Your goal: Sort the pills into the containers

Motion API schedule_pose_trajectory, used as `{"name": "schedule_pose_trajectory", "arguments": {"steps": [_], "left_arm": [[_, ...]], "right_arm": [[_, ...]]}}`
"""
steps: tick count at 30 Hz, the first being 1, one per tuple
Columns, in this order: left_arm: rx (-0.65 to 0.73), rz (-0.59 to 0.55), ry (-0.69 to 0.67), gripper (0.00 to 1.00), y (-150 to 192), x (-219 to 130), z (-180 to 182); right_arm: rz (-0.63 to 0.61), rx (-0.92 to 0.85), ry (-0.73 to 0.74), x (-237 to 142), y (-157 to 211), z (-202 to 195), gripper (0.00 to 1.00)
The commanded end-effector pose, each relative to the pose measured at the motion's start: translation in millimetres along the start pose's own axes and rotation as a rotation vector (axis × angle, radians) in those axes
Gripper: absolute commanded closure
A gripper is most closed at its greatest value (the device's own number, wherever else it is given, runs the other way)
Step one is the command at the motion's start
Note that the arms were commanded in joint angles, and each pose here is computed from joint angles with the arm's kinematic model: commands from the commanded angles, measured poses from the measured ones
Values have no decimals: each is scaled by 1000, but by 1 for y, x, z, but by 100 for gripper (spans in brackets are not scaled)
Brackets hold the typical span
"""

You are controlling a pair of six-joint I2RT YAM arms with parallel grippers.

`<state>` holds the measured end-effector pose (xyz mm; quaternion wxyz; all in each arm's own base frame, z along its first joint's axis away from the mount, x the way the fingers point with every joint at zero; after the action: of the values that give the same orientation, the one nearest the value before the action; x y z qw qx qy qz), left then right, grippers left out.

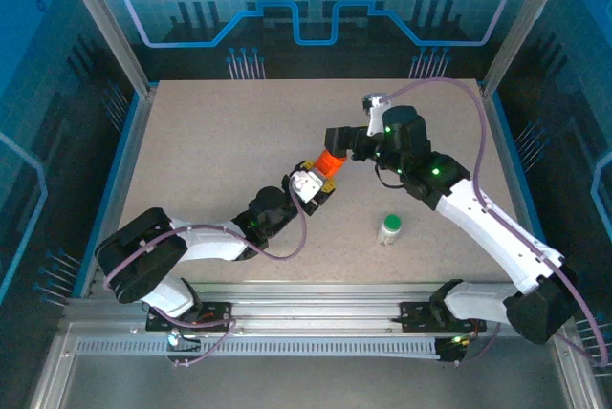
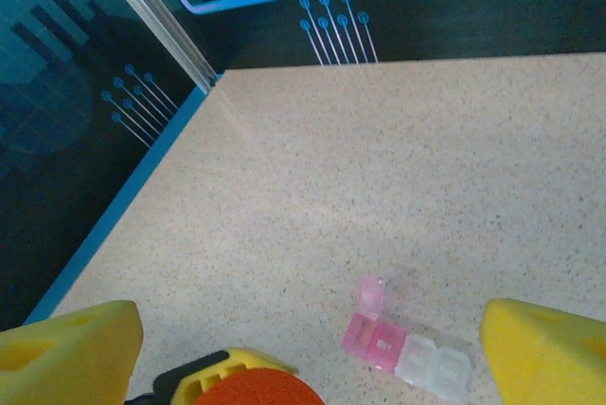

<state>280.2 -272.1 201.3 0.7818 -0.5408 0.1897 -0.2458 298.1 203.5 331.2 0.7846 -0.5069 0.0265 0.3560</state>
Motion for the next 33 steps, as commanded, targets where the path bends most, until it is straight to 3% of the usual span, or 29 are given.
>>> {"name": "schedule_pose_trajectory", "arguments": {"steps": [1, 8, 15, 25, 29, 33], "left_arm": [[5, -54, -80, 85, -17, 8, 10], [14, -46, -96, 85, -16, 11, 8], [21, -40, -101, 85, -16, 12, 8], [16, -46, -89, 85, -17, 8, 7], [54, -92, 3, 85, -24, 2, -2], [40, -189, 252, 84, -36, -16, -16]], "right_arm": [[32, 32, 1, 4, 8, 6, 8], [88, 65, -17, 12, 28, 3, 19], [121, 68, -15, 17, 37, 1, 23], [139, 53, -56, 15, 44, 3, 59], [153, -50, -153, 10, 47, 11, 67], [176, -277, -306, -2, 51, 20, 67]]}}
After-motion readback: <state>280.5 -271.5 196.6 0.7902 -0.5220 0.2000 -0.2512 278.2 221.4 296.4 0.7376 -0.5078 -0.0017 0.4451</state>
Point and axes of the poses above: each hand's point on the last joint's axis, 136 mm out from that joint toward the fingers, its own x axis out along the fingers, its own z axis along the line the jaws close on, y = z × x, the point moved 5 cm from there along -x, back along the fingers, and after that the axes turned 6 degrees about x, right-handed, at the moved point
